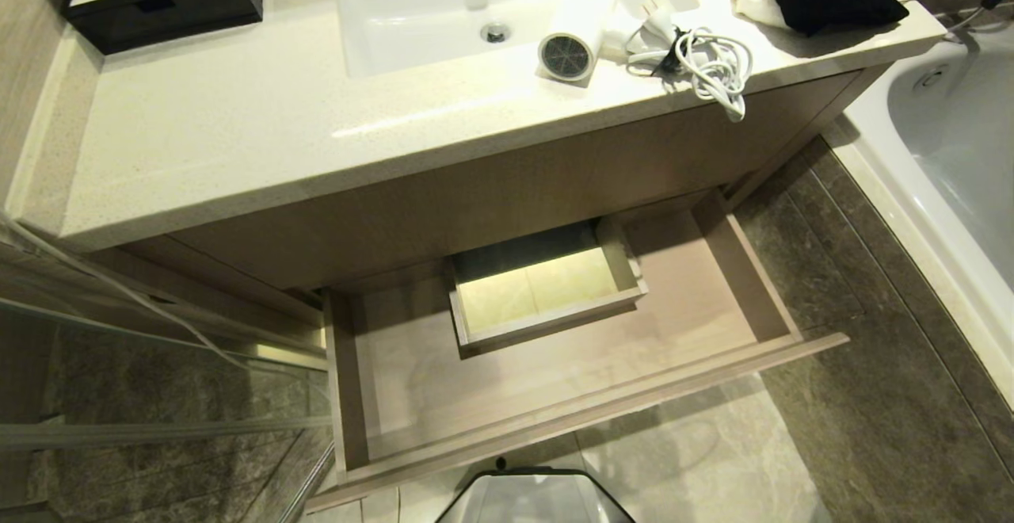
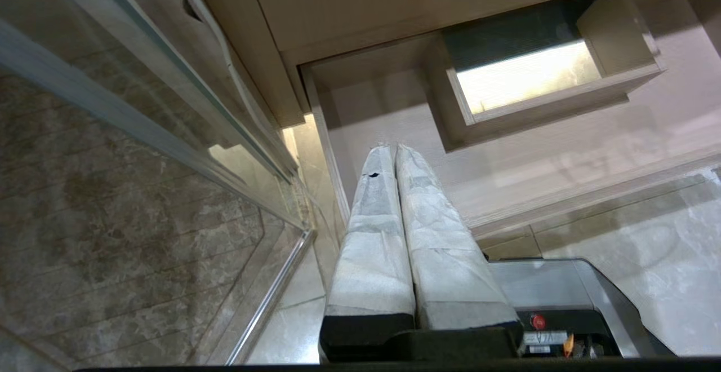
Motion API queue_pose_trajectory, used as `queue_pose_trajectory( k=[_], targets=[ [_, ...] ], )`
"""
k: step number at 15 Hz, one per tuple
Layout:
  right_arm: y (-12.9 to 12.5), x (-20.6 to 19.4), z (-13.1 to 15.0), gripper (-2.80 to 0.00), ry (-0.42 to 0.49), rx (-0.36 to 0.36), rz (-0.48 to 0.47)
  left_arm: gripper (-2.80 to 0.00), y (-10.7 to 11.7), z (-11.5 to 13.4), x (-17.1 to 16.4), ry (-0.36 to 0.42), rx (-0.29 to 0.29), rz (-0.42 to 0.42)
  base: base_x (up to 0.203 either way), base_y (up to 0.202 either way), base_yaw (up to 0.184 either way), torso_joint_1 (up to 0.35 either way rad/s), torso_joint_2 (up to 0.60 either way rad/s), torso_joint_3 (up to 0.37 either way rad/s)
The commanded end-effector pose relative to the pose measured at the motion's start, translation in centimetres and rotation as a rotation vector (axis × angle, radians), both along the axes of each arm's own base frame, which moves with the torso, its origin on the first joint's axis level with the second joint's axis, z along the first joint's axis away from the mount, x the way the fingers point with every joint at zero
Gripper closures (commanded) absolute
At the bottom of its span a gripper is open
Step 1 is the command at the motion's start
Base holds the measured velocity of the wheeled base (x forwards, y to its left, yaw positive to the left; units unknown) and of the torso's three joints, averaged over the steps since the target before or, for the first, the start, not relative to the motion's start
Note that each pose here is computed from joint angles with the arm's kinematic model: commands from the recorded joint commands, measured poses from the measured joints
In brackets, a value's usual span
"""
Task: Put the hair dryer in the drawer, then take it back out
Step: Pick up the hairdryer
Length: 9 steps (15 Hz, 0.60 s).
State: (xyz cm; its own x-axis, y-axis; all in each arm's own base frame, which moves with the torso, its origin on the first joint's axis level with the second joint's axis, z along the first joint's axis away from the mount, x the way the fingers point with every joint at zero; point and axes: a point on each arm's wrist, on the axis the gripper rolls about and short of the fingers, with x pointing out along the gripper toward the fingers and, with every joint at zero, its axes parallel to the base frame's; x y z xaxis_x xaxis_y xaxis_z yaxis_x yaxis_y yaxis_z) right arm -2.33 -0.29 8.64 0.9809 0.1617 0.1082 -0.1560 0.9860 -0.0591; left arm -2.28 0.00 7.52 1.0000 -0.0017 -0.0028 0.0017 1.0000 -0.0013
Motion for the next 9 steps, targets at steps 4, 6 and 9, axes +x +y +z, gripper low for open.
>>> queue_pose_trajectory(
  k=[4, 6, 9],
  targets=[
    [0.0, 0.03, -1.18, 0.0, -0.001, 0.0, -0.002, 0.0, 0.0, -0.05, 0.01, 0.002, 0.0, 0.0, 0.0, 0.0, 0.0, 0.0, 0.0, 0.0],
    [0.0, 0.03, -1.18, 0.0, 0.0, 0.002, -0.002, 0.0, 0.0, -0.05, 0.01, 0.002, 0.0, 0.0, 0.0, 0.0, 0.0, 0.081, -0.16, -0.077],
    [0.0, 0.03, -1.18, 0.0, 0.0, 0.002, -0.002, 0.0, 0.0, -0.02, 0.0, 0.001, 0.0, 0.0, 0.0, 0.0, 0.0, 0.161, -0.32, -0.15]
  ],
)
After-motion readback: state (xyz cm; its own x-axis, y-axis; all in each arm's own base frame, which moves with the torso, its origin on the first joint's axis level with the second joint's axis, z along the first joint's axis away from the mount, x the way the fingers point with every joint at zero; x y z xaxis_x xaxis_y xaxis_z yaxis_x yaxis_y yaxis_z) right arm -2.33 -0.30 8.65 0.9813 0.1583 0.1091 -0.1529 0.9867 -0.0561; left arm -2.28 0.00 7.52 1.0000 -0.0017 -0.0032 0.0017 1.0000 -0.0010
